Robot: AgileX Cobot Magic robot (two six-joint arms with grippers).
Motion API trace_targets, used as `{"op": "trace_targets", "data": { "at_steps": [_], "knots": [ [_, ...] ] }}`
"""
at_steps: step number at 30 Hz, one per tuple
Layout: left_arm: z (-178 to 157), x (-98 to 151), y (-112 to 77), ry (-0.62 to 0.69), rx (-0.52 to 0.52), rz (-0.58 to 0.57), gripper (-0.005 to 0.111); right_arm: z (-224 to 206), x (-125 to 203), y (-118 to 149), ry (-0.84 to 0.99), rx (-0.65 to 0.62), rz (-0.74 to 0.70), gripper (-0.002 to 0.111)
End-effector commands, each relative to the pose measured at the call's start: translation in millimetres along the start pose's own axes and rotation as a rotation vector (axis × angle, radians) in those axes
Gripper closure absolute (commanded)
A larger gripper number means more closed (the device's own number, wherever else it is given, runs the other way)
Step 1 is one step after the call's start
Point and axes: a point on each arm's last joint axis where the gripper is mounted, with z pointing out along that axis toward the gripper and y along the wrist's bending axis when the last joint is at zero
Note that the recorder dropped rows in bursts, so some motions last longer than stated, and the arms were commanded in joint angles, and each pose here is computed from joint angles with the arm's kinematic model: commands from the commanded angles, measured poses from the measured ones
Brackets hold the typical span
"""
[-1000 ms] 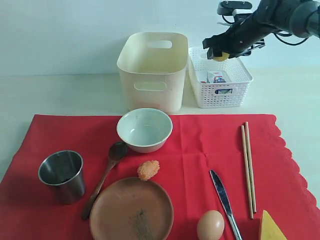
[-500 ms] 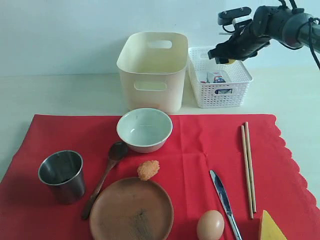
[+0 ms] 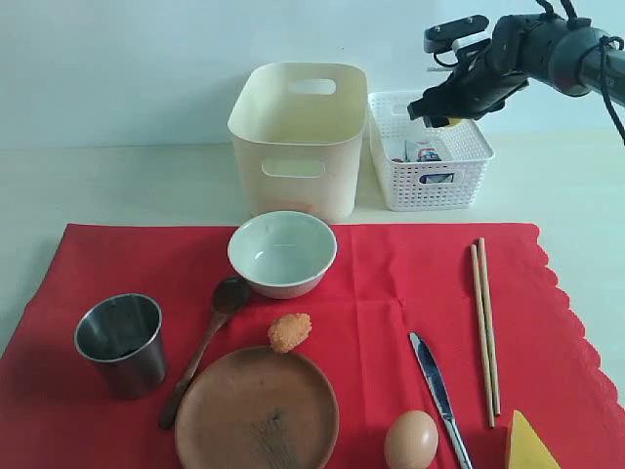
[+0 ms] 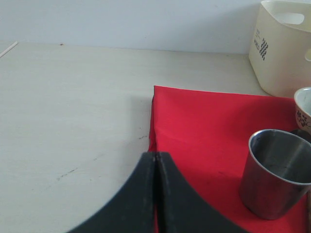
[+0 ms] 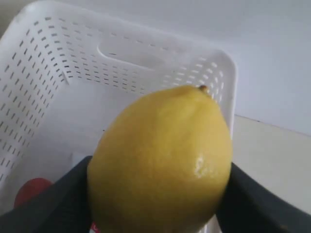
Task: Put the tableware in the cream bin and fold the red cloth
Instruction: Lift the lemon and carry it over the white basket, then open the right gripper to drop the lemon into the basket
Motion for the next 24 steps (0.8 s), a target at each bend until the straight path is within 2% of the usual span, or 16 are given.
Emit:
{"op": "trace_targets", "data": {
  "at_steps": [1, 3, 5, 9, 12, 14, 18, 24],
  "knots": [
    [0, 0, -0.2, -0.015, 0.002, -0.010, 0.107, -3, -4, -3, -0.012, 0.013, 0.010, 0.074],
    [0, 0, -0.2, -0.015, 0.002, -0.010, 0.107, -4, -4, -4, -0.015, 0.013, 0.022, 0.057],
    [0, 0, -0.2, -0.015, 0.002, -0.010, 0.107, -8, -7, -4, -0.024, 0.014, 0.048, 0.051],
    [0, 0, -0.2, -0.015, 0.002, -0.010, 0.107, -28, -19, -6, -0.025, 0.014, 0.072, 0.050],
    [0, 0, -0.2, -0.015, 0.002, -0.010, 0.107, -42, -23, -6, 0.006, 0.010, 0.072, 0.033],
    [0, 0, -0.2, -0.015, 0.002, -0.010, 0.107, -43, -21, -6, 0.027, 0.007, 0.072, 0.027],
    [0, 0, -0.2, -0.015, 0.002, -0.010, 0.107, -45, -15, -5, 0.096, -0.003, 0.072, 0.026],
    [0, 0, -0.2, -0.015, 0.002, -0.010, 0.107, -74, -21, -6, 0.168, -0.013, 0.072, 0.028]
  ]
}}
